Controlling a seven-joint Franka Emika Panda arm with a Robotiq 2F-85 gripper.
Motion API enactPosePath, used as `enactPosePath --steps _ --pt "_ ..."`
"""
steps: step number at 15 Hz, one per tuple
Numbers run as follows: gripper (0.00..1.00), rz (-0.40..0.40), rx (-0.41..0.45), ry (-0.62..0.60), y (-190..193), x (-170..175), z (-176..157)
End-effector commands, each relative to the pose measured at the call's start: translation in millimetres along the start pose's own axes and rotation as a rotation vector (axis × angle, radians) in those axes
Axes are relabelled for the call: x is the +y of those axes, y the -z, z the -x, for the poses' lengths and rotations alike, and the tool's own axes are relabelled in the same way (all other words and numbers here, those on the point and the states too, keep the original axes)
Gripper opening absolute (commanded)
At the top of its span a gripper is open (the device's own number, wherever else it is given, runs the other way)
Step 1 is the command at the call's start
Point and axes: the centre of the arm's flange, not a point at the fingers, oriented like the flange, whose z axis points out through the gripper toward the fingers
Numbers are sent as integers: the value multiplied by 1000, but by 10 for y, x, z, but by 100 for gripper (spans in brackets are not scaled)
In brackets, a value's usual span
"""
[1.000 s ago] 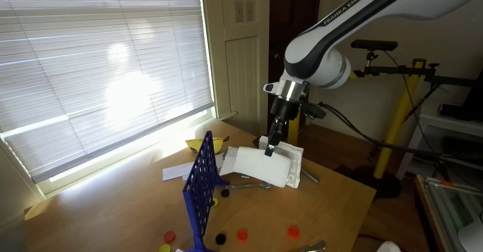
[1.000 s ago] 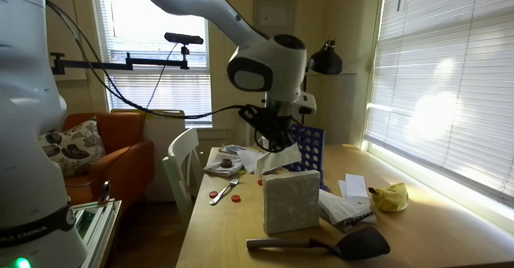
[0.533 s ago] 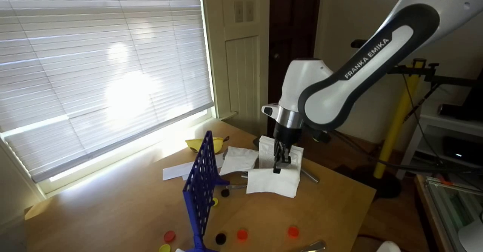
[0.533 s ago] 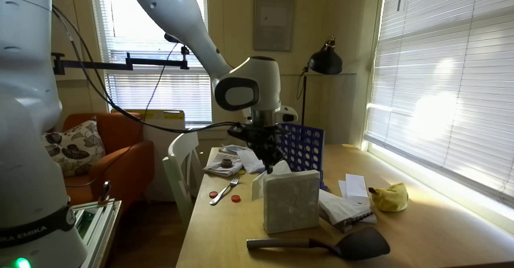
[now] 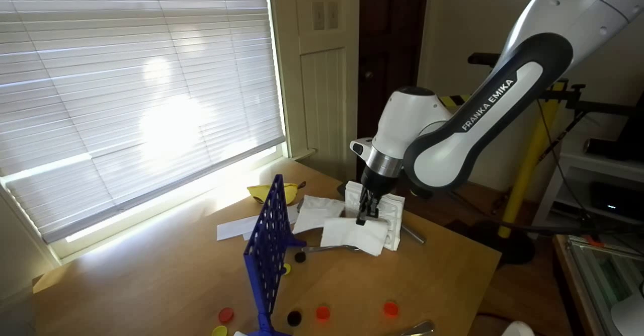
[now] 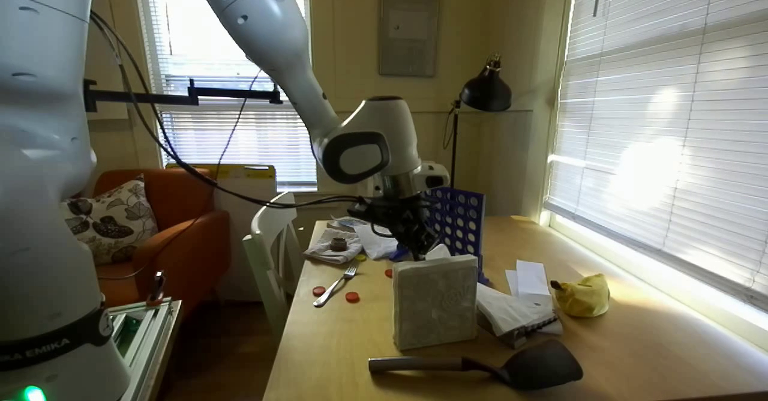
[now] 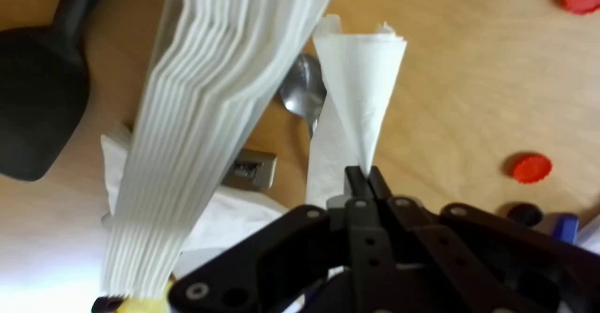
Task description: Move the stack of tissues to the right then remove a tissue from the stack
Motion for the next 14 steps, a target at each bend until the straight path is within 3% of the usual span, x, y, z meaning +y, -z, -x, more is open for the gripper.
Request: enactPosePath --steps 1,3,5,7,8,14 --pt "1 82 154 -98 243 417 -298" --pt "1 116 248 -150 353 683 -478" --pt "1 151 282 -184 367 866 -694" --pt "1 136 223 -221 267 987 -855" --pt "2 141 251 -181 471 880 -556" --pt "1 137 199 -193 211 910 -724"
